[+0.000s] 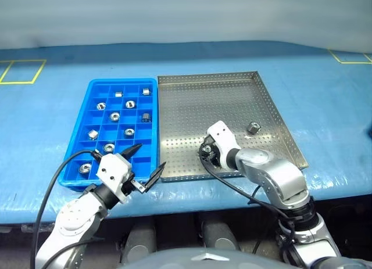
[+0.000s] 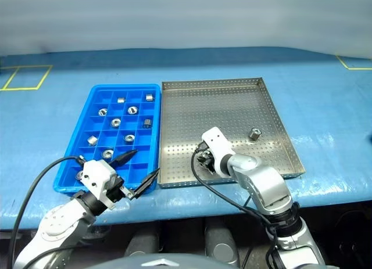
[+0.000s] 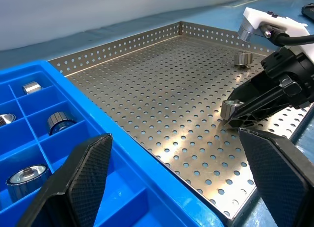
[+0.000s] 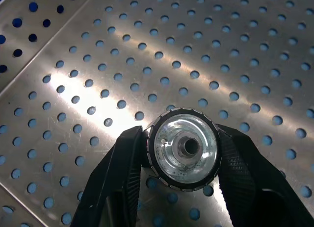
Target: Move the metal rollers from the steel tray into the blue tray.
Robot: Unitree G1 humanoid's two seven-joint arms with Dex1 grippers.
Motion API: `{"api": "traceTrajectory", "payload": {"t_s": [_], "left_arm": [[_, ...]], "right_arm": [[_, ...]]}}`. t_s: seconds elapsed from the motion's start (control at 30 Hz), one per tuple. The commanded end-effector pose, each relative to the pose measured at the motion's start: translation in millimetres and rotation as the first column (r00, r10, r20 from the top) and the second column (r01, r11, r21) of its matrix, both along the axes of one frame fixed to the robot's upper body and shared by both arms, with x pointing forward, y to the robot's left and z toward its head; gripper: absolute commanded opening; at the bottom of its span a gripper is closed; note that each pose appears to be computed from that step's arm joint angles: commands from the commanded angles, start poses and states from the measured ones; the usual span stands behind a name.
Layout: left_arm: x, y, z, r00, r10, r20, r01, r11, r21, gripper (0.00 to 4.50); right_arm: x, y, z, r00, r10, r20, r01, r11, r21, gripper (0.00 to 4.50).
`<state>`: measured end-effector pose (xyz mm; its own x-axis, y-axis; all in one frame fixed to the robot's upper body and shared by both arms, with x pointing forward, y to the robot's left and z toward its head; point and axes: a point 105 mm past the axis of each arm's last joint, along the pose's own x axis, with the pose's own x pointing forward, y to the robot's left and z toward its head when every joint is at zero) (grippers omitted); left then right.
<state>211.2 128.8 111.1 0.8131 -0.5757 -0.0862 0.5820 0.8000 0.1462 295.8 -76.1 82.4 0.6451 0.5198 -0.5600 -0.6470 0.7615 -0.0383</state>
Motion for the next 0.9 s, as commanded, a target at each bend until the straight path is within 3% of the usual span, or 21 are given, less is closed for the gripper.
{"api": "traceTrajectory", "payload": {"t_s": [0.03, 0.23, 0.37, 0.6, 0.9], "left_arm": [[1, 4, 12, 0.996, 0.033, 0.077, -0.033, 0.999, 0.004, 4.50], [-2, 18, 25, 0.981, 0.129, 0.143, -0.129, 0.992, -0.005, 4.50], [-9, 27, 26, 0.966, 0.201, 0.163, -0.206, 0.979, 0.011, 4.50], [-31, 39, 25, 0.935, 0.325, 0.145, -0.328, 0.945, -0.005, 4.50], [-46, 40, 23, 0.917, 0.383, 0.115, -0.383, 0.923, -0.019, 4.50]], "right_arm": [[13, 18, 30, 0.990, 0.052, 0.135, -0.056, 0.998, 0.031, 1.84], [23, 60, 68, 0.950, 0.161, 0.269, -0.191, 0.977, 0.089, 1.84], [23, 85, 78, 0.921, 0.235, 0.310, -0.282, 0.953, 0.113, 1.84], [5, 131, 73, 0.865, 0.388, 0.319, -0.446, 0.886, 0.131, 1.84], [7, 144, 52, 0.845, 0.453, 0.285, -0.497, 0.861, 0.107, 1.84]]}}
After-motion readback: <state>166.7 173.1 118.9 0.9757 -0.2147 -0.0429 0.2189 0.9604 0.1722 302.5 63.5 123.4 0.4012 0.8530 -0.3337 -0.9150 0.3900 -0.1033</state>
